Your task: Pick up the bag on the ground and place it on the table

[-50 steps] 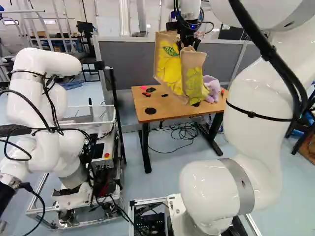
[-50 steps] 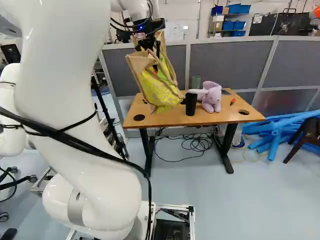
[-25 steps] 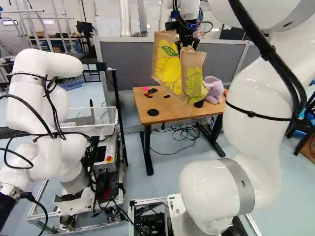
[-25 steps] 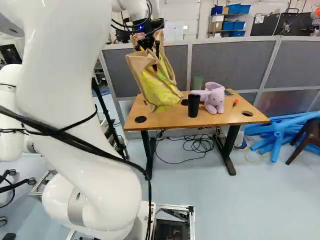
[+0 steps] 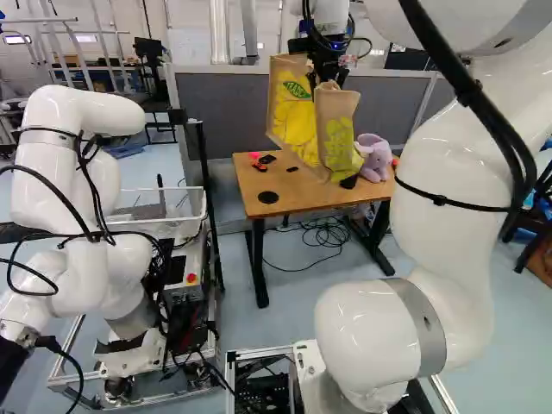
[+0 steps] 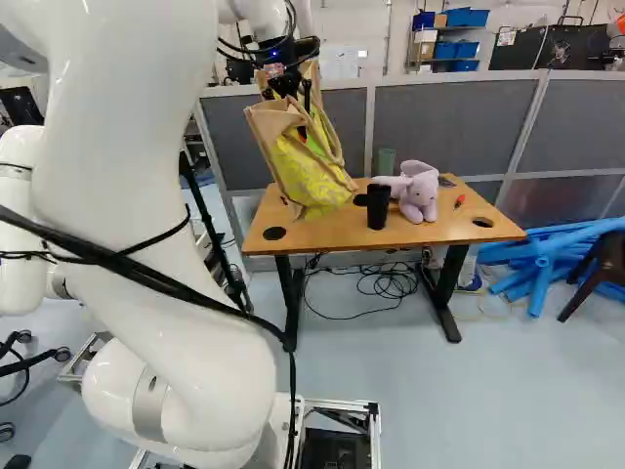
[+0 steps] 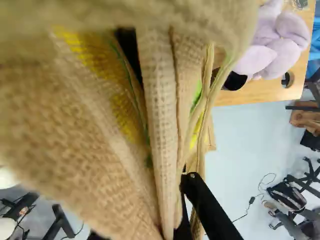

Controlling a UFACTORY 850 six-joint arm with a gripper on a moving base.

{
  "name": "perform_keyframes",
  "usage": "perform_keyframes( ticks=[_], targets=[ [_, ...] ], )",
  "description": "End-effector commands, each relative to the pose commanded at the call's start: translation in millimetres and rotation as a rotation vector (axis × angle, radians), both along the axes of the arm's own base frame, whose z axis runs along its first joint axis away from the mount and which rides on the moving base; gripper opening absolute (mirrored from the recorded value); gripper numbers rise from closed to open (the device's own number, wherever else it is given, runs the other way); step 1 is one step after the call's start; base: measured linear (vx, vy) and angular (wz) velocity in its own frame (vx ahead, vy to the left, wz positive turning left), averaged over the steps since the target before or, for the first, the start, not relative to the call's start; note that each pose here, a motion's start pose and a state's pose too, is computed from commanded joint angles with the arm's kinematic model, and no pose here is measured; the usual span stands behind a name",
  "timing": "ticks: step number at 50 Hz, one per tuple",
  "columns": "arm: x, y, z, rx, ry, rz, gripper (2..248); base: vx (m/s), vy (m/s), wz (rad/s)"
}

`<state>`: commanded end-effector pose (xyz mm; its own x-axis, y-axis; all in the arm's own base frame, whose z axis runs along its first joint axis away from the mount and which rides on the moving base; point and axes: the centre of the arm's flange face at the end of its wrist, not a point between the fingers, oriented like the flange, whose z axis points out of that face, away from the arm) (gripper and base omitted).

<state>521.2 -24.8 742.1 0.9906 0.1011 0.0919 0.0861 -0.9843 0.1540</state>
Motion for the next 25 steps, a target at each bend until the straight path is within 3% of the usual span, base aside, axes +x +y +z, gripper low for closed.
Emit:
perform_keyframes(
  ticks=[25],
  targets=[
    [0.0,0.0,0.0,-0.027,0.037,0.255,22,0.0,0.0,0.0]
  ],
)
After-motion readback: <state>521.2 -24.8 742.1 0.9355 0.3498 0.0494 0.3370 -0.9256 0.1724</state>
